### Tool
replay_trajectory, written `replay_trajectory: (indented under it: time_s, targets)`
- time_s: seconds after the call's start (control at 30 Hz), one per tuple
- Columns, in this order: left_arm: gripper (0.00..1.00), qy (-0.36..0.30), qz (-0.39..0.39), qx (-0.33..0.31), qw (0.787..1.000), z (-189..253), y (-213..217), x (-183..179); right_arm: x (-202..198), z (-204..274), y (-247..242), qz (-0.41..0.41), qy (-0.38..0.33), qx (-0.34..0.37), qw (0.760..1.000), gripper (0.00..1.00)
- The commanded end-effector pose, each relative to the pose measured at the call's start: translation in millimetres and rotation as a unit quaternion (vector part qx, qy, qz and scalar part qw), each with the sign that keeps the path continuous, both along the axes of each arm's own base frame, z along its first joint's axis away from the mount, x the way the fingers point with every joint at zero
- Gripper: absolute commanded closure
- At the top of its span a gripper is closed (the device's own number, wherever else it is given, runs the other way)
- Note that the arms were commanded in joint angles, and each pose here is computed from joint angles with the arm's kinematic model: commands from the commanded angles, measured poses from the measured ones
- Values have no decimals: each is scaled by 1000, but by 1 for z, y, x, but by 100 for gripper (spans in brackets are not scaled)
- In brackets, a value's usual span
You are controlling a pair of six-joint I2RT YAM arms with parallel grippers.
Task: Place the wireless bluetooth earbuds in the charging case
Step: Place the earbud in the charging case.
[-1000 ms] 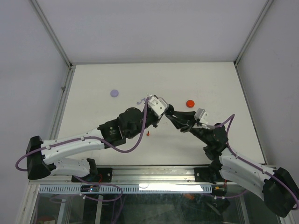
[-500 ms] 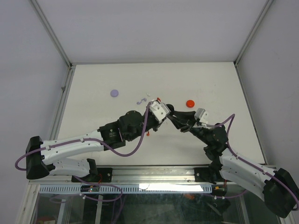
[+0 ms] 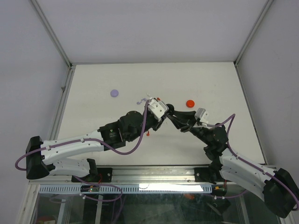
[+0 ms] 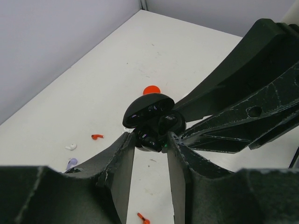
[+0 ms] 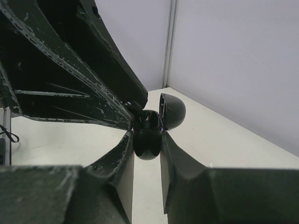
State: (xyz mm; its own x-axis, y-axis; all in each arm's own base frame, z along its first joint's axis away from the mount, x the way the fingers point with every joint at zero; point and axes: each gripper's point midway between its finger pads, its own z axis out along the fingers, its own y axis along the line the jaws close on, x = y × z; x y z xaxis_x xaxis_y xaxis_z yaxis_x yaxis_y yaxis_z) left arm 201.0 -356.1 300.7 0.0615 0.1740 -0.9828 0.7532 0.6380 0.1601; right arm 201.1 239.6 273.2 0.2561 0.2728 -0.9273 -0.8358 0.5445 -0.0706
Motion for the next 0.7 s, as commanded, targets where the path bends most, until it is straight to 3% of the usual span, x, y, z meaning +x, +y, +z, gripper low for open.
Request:
replay_trajectory:
  time_s: [0.0, 0.67]
  targets:
    - [64, 10, 21, -42, 999, 26, 1, 4, -5, 34, -5, -2, -37, 41, 998, 100]
    - [46, 86, -54, -118, 988, 54, 15, 7, -4, 31, -4, 0, -28, 38, 999, 100]
